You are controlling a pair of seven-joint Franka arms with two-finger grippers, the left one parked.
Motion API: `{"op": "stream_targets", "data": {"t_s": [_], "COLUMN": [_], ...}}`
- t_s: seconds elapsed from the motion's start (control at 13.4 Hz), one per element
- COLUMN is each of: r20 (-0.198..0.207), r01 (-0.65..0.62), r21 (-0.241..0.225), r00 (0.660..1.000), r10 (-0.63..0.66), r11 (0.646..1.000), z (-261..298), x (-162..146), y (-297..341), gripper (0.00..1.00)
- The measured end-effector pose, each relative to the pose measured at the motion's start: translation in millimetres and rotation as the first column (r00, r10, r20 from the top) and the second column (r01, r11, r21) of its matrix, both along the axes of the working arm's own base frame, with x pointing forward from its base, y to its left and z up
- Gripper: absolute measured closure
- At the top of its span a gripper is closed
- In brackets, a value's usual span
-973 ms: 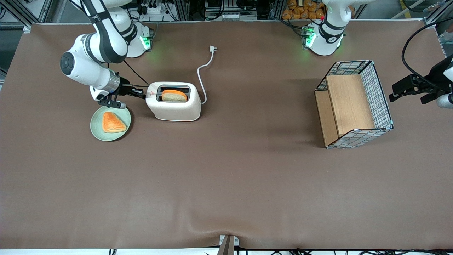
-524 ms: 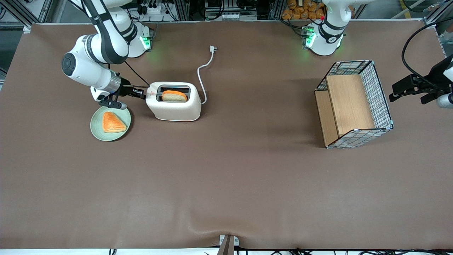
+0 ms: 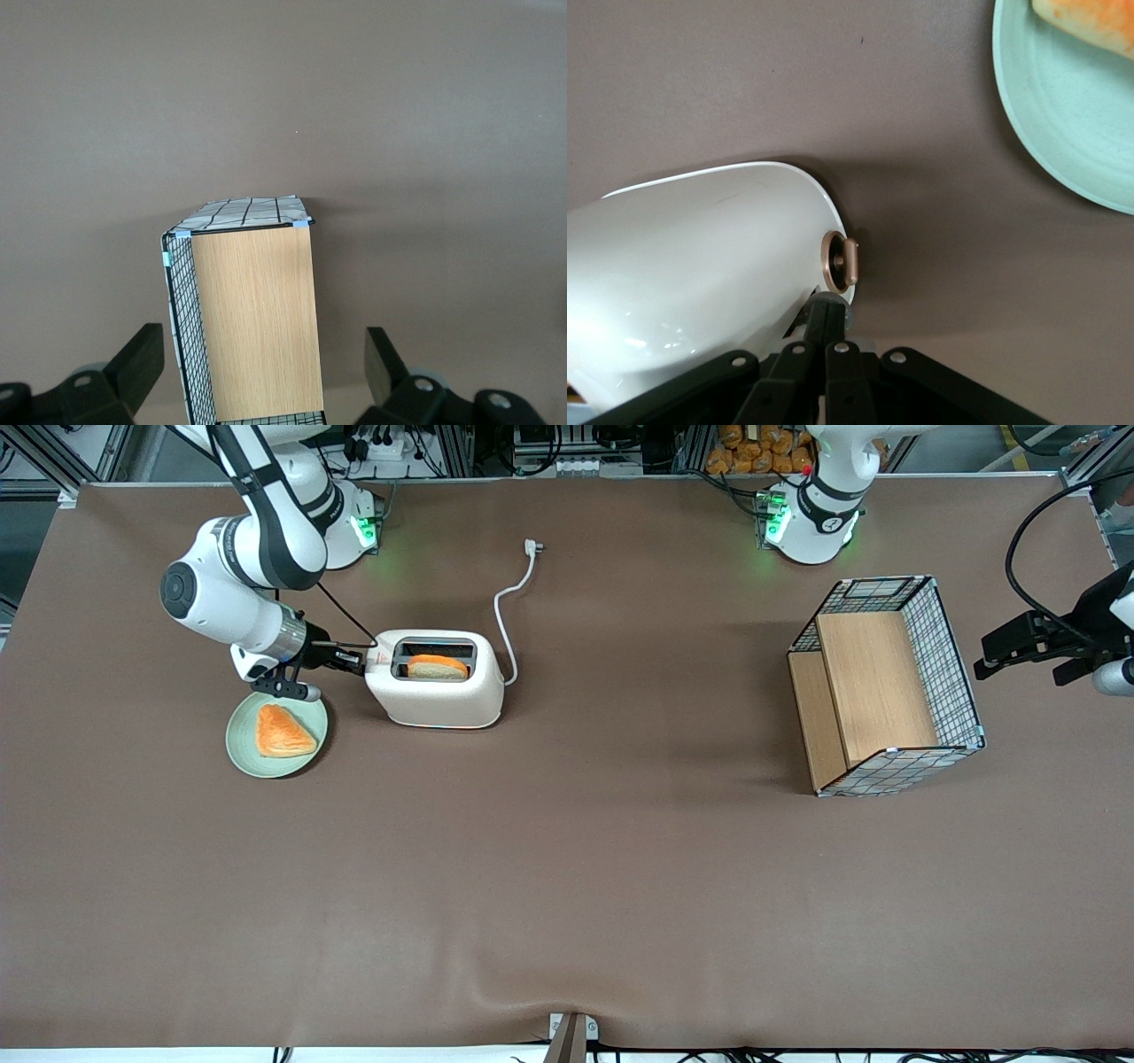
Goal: Press toaster button with right arm
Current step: 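Press the toaster lever down with the right gripper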
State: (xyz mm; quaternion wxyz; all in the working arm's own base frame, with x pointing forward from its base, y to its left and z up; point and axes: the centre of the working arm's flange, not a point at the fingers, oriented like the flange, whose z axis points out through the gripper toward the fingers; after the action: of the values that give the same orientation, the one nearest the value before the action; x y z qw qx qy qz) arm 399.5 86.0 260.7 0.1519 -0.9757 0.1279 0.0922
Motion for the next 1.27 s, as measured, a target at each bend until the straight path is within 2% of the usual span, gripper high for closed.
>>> {"op": "stream_targets", "data": {"t_s": [0.37,1.27], "r20": [0.014,0.017], "r01": [-0.005,-0.011], "r21": [0.051,0.055], "r00": [1.000,1.000], "r10": [0.005,0.010], "r11": [0.999,0.998], "z": [-13.4,-14.0], "x": [-0.2,-0.2], "y": [-7.9,-8.6], "gripper": [0.99,0.99]}}
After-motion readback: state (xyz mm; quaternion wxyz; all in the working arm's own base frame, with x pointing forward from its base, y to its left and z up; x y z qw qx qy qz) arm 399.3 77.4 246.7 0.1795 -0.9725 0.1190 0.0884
